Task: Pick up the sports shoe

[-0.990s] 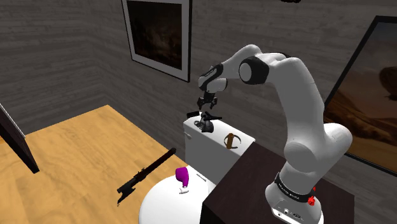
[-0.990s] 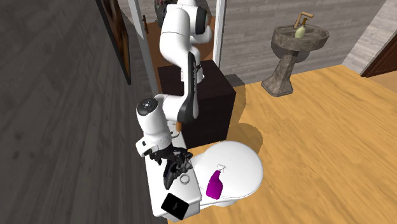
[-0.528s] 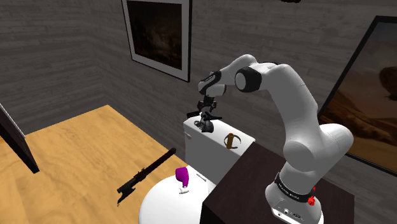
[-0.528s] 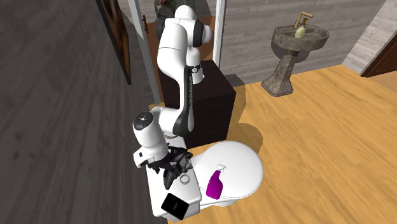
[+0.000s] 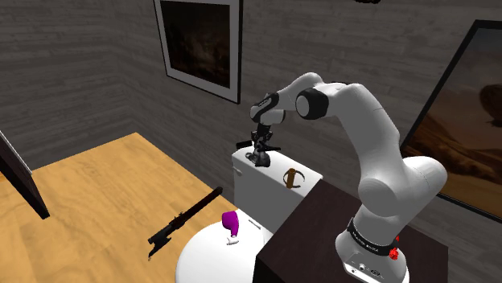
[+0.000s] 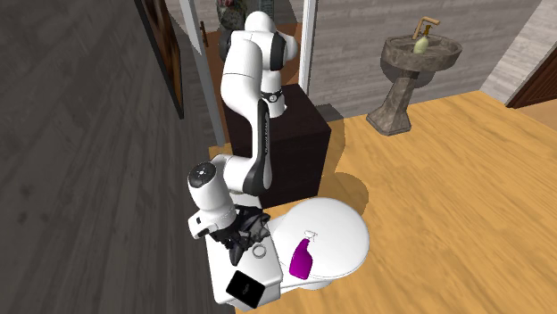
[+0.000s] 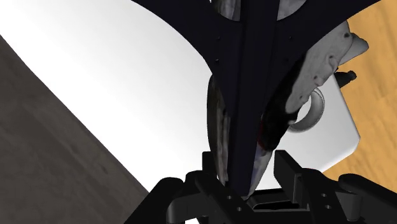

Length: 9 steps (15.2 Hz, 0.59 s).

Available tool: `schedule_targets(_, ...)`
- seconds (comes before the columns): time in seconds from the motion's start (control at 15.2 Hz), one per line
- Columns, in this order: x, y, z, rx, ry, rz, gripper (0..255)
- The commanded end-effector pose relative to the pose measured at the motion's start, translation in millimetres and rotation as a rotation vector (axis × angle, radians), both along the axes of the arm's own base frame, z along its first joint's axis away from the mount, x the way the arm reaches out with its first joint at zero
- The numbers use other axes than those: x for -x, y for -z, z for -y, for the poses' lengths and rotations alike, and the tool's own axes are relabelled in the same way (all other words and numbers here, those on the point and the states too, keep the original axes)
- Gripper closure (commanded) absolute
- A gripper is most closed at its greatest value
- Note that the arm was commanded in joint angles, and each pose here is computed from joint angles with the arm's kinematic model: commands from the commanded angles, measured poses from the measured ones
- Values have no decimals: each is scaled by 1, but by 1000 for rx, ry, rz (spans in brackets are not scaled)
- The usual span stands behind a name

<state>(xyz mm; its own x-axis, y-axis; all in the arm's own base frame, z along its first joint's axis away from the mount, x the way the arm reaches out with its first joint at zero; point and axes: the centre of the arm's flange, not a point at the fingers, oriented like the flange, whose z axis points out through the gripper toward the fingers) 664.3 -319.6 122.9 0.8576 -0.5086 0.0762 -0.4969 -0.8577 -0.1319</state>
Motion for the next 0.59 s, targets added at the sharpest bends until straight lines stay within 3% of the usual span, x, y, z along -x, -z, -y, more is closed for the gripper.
schedule_targets(0.0,0,1,0,-1,0,-1,255)
schedule_targets(0.33,0,1,-1,-1,0,-1,255)
schedule_targets(0.53,0,-15,-1,-1,0,-1,255)
